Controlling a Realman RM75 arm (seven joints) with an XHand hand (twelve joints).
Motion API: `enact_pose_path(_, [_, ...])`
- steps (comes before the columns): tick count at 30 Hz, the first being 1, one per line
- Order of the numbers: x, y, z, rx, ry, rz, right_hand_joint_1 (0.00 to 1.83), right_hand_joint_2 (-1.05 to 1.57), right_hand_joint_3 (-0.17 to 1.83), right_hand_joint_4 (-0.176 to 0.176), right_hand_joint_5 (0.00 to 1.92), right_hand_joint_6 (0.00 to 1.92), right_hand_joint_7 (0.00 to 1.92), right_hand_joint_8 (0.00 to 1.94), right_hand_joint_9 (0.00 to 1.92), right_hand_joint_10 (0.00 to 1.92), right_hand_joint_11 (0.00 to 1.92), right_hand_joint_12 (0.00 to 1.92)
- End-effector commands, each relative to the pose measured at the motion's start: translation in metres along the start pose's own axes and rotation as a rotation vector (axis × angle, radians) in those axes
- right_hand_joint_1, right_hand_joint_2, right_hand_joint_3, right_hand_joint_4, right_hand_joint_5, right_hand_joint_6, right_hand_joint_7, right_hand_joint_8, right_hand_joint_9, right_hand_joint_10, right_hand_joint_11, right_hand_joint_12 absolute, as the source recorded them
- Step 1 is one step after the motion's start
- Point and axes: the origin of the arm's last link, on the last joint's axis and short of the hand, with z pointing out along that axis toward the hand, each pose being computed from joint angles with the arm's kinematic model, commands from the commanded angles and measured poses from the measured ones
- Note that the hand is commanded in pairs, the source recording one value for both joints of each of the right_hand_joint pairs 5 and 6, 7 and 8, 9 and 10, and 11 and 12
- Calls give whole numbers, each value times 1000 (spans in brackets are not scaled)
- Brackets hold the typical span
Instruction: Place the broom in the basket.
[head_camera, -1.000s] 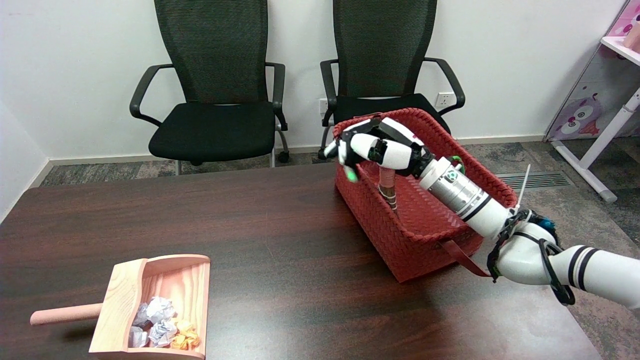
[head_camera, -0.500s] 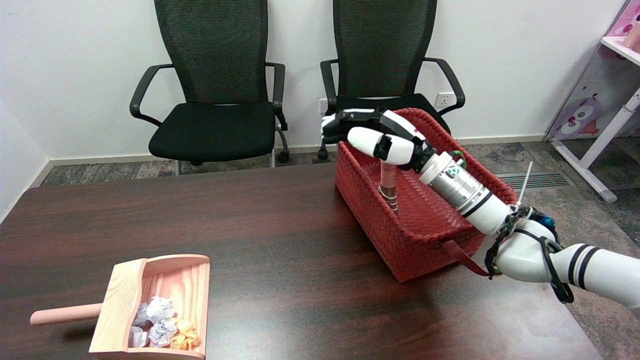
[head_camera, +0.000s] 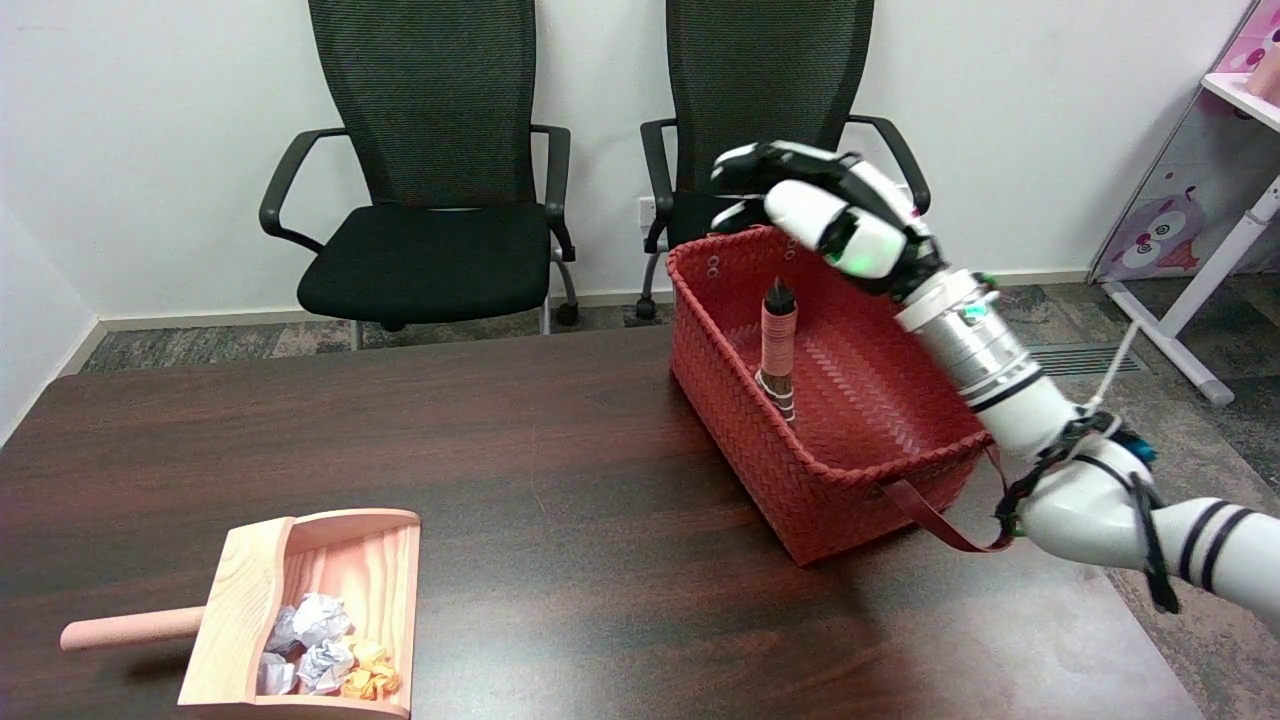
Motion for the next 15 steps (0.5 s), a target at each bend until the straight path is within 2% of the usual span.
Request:
enact_pose_path(1, [68,-67,-41,172,236,-141,699,705,966,-176,621,621,621,621,452,452,769,769])
enact_pose_path(7, [66,-71,-44,208,223,-156,707,829,929,-176,721,721,721,721,522,522,888,888])
enact_pose_path(15, [71,-71,-54,224,255,-260,724,803,1020,-176,783,783,783,783,566,566,998,998])
